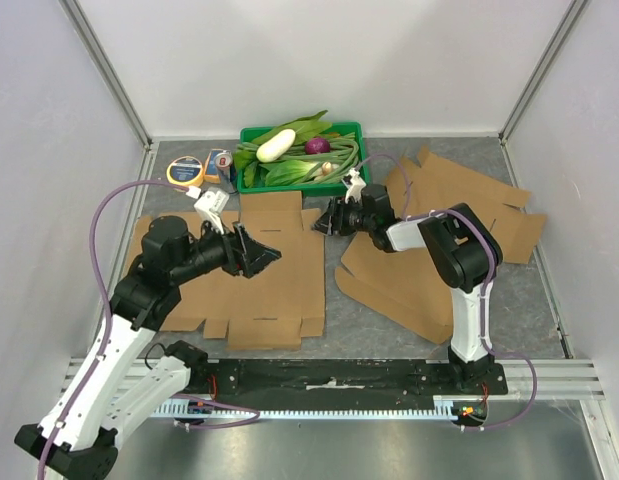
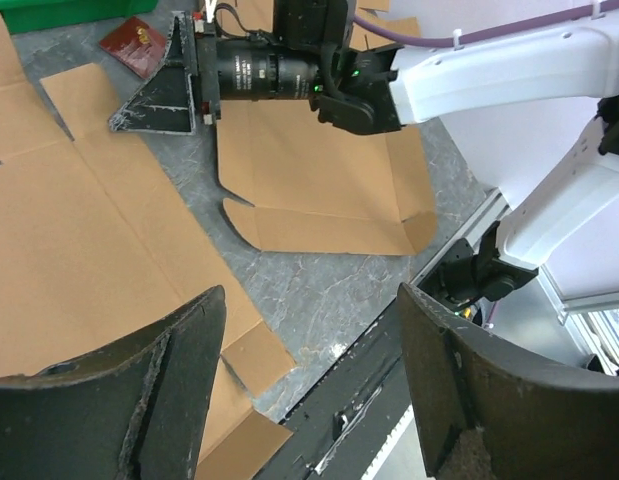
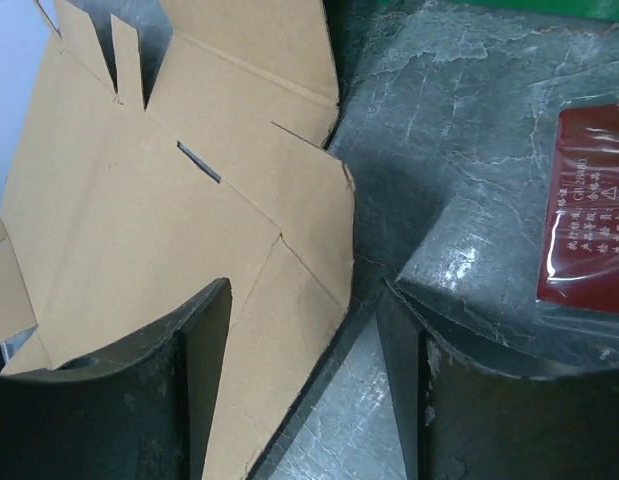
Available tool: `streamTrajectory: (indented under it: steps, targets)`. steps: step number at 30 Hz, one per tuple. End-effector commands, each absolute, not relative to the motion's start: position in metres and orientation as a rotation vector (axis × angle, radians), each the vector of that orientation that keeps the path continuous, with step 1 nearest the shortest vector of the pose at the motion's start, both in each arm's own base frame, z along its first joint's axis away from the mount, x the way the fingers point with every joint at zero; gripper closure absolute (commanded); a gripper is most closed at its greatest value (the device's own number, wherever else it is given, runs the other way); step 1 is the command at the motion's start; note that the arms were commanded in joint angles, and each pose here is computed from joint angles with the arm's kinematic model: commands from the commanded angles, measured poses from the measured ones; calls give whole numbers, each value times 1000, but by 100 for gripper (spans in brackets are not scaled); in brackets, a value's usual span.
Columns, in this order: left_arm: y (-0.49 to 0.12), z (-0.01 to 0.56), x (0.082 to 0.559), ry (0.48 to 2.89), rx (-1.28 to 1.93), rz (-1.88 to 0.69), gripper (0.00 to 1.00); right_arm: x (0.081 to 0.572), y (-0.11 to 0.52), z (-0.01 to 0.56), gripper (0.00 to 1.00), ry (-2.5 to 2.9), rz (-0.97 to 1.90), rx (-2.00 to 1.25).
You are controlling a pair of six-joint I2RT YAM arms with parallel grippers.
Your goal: Fold the paper box
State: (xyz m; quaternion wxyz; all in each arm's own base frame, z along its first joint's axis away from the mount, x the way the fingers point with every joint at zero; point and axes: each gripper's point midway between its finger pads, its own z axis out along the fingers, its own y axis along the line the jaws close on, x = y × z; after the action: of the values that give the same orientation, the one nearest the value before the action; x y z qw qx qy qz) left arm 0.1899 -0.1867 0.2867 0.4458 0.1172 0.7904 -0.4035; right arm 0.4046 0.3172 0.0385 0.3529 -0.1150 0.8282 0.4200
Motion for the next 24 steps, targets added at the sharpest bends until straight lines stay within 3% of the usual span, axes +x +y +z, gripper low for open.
streamTrajectory:
  steps: [1,4,6,7,10,14,18,24]
  targets:
    - [-201,302,194,1905,318,-1092,25,412,322,47,36,2034,1139,-276]
    - [-206,302,205,1904,311,-1101,28,404,330,57,51,1958,1260,-253]
    - [-215,299,219,1921,316,-1111,30,399,332,61,66,1939,1300,-238]
    - [-217,297,225,1925,324,-1106,31,399,333,67,79,1923,1313,-251]
    - [-224,289,251,1964,323,-1057,33,399,337,81,99,1902,1334,-286]
    - [-227,307,278,1927,324,-998,31,388,342,94,100,1920,1332,-334]
    - [-234,320,295,1901,403,-960,22,367,342,110,100,1951,1293,-369]
    - [-234,333,314,1920,462,-901,20,342,338,152,100,1941,1248,-408]
